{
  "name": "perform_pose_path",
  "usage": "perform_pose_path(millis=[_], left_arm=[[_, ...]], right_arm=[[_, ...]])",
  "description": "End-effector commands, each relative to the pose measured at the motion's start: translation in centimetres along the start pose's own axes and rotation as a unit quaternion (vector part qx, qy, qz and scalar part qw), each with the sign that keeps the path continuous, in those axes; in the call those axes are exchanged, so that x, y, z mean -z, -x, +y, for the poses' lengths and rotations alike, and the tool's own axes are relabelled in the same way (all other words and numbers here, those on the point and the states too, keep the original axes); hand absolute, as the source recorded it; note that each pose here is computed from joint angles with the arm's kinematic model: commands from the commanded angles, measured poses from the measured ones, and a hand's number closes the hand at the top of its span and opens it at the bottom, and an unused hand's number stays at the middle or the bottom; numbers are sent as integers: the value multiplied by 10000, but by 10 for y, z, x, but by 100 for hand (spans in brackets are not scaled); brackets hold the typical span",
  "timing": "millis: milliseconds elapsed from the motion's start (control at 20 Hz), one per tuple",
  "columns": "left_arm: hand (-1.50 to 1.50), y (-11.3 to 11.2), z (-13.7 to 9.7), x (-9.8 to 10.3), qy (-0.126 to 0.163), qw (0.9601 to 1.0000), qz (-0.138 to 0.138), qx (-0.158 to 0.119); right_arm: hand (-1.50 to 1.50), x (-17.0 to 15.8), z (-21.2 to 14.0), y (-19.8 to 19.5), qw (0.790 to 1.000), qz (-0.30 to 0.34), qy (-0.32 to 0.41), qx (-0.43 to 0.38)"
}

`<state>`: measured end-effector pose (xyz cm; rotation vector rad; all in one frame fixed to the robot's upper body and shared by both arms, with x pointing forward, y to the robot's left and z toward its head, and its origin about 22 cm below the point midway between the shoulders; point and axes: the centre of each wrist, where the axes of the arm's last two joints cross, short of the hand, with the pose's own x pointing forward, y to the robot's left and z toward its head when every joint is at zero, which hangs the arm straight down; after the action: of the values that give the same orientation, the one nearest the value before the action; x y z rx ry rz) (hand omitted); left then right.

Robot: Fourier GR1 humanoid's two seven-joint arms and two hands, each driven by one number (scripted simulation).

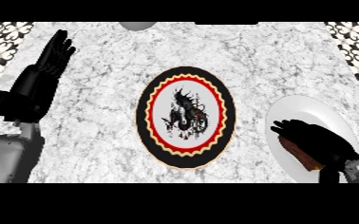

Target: Pick the sweet potato from the plate and place it in the plate

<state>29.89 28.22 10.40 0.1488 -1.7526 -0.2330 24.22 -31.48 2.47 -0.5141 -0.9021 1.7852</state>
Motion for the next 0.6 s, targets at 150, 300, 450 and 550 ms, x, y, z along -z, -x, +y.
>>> perform_pose_path(millis=[150,300,450,550], left_arm=[[0,6,-4,-19,51,10000,46,-11],[0,-8,3,5,43,10000,-8,11],[0,4,0,12,26,10000,24,-32],[0,5,1,-2,25,10000,-31,1]], right_arm=[[-150,15,28,-7,9989,338,-23,-318],[150,37,16,11,9981,-341,494,119],[150,41,4,-10,9892,-395,1409,-98],[150,25,25,-7,9873,-449,1500,-254]])
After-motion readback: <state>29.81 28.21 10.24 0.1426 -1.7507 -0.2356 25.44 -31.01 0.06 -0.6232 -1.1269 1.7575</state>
